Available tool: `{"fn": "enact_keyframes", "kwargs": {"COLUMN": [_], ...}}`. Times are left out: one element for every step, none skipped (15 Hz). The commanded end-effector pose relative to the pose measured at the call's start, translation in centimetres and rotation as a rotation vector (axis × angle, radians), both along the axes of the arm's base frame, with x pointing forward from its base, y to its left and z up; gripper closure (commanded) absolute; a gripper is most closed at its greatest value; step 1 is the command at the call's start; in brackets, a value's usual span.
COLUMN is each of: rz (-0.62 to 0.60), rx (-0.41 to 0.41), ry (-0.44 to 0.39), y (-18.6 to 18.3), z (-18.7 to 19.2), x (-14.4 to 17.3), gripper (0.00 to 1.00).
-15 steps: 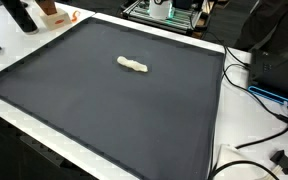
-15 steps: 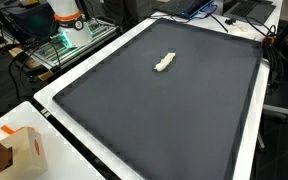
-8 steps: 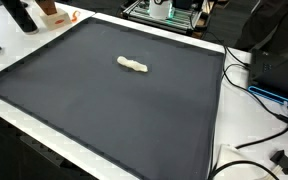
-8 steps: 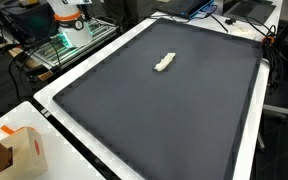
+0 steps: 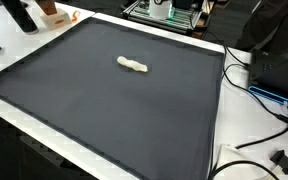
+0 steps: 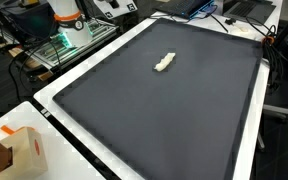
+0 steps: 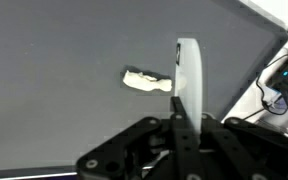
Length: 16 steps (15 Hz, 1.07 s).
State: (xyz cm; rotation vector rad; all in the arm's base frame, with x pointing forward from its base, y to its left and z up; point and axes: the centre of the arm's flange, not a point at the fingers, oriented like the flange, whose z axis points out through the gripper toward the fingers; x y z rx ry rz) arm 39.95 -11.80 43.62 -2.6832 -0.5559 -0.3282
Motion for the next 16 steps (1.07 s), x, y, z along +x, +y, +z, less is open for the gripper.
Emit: {"fn": "enact_keyframes", "kwargs": {"rz": [0.071,0.073,0.078,0.077,0.076,0.072,0.065,0.052,0.03,0.023,0.001,-0.017,-0.034,-0.052,-0.064,-0.077], "rx": [0.173,0.217,0.249,0.279,0.304,0.328,0.341,0.353,0.364,0.37,0.38,0.392,0.403,0.415,0.423,0.43], "ry": [0.039,0.045,0.053,0.064,0.08,0.101,0.121,0.138,0.155,0.167,0.173,0.179,0.186,0.192,0.198,0.201], "y": [0.0,0.3,0.5,0.8,1.0,1.2,1.4,1.5,1.5,1.6,1.5,1.4,1.3,1.2,1.1,1.0], "z": [-3.4,-4.3,-5.1,-6.0,-6.8,-7.7,-8.5,-9.2,-9.9,-10.5,-11.1,-11.5,-12.0,-12.4,-12.8,-13.0], "x": [3.3,3.8,4.3,4.8,5.2,5.7,6.1,6.4,6.8,7.1,7.5,7.8,8.1,8.5,8.7,9.0], "gripper": [0.99,0.99,0.99,0.99,0.99,0.99,0.99,0.99,0.99,0.99,0.99,0.99,0.99,0.99,0.99,0.99]}}
